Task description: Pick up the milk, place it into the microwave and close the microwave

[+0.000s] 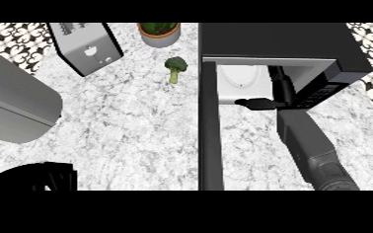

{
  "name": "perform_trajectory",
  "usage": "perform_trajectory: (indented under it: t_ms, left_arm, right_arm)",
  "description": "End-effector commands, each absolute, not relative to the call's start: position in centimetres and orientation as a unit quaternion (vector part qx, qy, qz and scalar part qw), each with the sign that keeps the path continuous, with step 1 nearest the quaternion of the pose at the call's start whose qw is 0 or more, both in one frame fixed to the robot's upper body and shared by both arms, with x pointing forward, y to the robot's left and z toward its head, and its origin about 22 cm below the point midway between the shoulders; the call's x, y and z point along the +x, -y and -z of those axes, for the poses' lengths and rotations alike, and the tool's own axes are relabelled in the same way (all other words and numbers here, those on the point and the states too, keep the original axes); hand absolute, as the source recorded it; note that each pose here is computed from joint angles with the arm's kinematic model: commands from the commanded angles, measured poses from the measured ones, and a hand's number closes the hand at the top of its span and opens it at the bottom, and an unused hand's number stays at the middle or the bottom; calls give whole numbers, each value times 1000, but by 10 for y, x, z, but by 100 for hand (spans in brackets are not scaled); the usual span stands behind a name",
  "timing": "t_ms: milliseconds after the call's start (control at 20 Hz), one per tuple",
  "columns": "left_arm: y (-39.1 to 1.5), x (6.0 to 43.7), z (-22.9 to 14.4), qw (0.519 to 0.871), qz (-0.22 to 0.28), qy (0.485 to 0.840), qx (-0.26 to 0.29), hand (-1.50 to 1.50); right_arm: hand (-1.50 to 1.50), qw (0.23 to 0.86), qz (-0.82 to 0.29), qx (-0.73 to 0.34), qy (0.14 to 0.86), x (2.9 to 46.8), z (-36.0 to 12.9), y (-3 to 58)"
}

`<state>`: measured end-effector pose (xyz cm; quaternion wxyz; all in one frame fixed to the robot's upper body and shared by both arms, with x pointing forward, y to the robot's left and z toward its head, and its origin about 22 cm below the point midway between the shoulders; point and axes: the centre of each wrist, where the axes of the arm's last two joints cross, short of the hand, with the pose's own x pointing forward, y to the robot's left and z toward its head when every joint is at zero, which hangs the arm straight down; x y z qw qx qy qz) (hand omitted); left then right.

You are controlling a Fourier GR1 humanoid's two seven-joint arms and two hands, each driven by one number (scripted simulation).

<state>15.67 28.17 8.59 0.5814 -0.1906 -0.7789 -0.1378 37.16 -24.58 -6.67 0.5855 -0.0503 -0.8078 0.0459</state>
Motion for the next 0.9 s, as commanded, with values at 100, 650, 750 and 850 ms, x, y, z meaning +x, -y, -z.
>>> perform_trajectory:
  t_ms: [100, 650, 750, 850]
  left_arm:
    - [-257, 163, -95, 588, 147, 768, -208, 150]
    - [-206, 174, -85, 592, 211, 746, -221, 150]
    - [-195, 186, -75, 582, 218, 753, -215, 150]
    - [-169, 202, -80, 575, 252, 748, -214, 150]
  right_arm:
    - [-150, 605, -17, -27, 795, 316, 117, 270]
    - [-150, 621, -12, -28, 783, 231, 158, 279]
    - [-150, 610, -9, -37, 792, 214, 151, 313]
    - [-150, 620, -10, -27, 784, 208, 153, 291]
